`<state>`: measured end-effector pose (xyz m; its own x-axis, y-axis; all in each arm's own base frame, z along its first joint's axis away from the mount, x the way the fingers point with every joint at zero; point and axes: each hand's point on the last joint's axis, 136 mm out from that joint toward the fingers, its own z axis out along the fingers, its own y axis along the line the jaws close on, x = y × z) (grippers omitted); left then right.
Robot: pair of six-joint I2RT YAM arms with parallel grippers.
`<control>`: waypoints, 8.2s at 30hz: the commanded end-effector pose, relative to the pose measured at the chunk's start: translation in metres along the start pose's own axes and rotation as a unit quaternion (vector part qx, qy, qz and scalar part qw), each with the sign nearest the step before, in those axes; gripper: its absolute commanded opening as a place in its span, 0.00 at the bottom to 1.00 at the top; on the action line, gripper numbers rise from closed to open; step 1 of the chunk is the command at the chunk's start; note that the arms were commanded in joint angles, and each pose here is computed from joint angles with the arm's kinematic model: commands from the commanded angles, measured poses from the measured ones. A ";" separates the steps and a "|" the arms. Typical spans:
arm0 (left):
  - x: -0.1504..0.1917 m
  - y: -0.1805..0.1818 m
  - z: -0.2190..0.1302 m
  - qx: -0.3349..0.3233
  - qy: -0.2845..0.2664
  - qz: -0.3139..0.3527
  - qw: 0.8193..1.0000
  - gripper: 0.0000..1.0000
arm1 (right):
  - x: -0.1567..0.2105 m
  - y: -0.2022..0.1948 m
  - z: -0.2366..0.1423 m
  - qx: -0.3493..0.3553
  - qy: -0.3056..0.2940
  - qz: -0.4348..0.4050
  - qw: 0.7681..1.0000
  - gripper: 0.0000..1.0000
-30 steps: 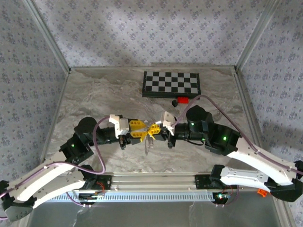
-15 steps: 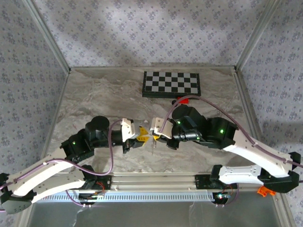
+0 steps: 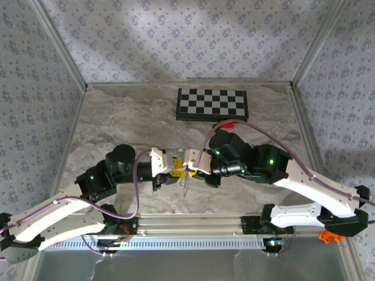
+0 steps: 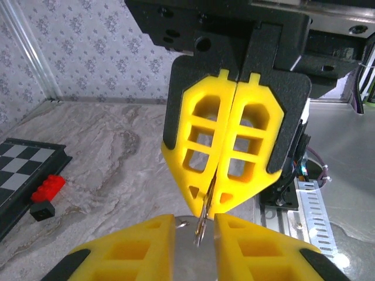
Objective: Put the keys on the keyring
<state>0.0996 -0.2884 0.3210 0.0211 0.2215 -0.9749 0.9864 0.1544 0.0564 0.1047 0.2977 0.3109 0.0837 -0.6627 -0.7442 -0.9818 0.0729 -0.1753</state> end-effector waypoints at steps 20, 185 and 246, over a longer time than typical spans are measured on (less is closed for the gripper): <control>0.003 0.000 0.011 0.004 -0.002 0.012 1.000 0.13 | -0.020 0.008 -0.008 -0.022 -0.046 -0.014 0.999 0.00; -0.087 -0.025 -0.026 0.064 -0.247 0.022 0.967 0.00 | -0.055 -0.002 -0.049 0.082 -0.261 -0.030 0.961 0.08; -0.026 0.017 -0.002 -0.053 -0.052 0.031 0.997 0.06 | -0.048 -0.007 -0.041 0.111 -0.152 -0.056 0.980 0.00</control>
<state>0.1001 -0.2942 0.3712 0.0874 -0.0292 -0.9957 0.9820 0.1707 0.0812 0.1044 0.2969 0.3717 0.2262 -0.3680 -0.9019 -0.9190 0.2262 -0.3228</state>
